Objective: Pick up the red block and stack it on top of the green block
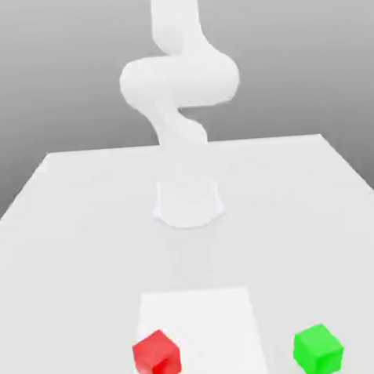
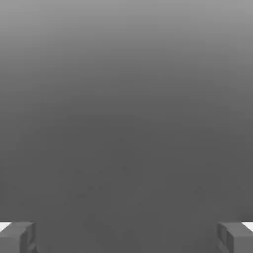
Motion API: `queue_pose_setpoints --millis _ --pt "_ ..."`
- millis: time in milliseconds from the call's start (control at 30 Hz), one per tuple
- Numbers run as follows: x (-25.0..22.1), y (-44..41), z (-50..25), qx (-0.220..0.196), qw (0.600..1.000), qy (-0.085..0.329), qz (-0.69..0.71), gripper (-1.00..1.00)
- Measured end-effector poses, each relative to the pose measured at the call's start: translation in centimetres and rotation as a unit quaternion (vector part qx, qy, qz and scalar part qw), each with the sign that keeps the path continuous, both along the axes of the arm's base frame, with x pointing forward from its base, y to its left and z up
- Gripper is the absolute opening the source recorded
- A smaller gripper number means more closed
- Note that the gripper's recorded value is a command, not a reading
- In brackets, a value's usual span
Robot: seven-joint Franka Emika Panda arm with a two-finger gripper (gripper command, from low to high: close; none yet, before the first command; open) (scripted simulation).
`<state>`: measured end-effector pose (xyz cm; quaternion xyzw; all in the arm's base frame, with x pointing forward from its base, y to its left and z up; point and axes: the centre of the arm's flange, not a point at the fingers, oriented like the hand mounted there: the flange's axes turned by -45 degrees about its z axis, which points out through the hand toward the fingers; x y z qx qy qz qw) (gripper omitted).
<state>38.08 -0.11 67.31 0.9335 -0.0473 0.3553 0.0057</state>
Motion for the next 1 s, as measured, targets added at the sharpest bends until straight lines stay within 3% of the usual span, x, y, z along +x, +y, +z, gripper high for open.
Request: queue_pose_setpoints --millis 200,433,800,967,1000 --pt "6.7 -1.4 -10.5 0.025 0.991 0.085 -0.097 0.00" --pt "10.8 -3.8 -23.7 0.063 0.962 0.174 -0.201 0.00" --pt "9.7 -6.1 -43.9 0.148 0.875 0.302 -0.347 0.00" --pt "9.2 -6.1 -50.8 0.161 0.861 0.316 -0.365 0.00" --pt "9.1 -6.1 -52.0 0.161 0.861 0.317 -0.365 -1.00"
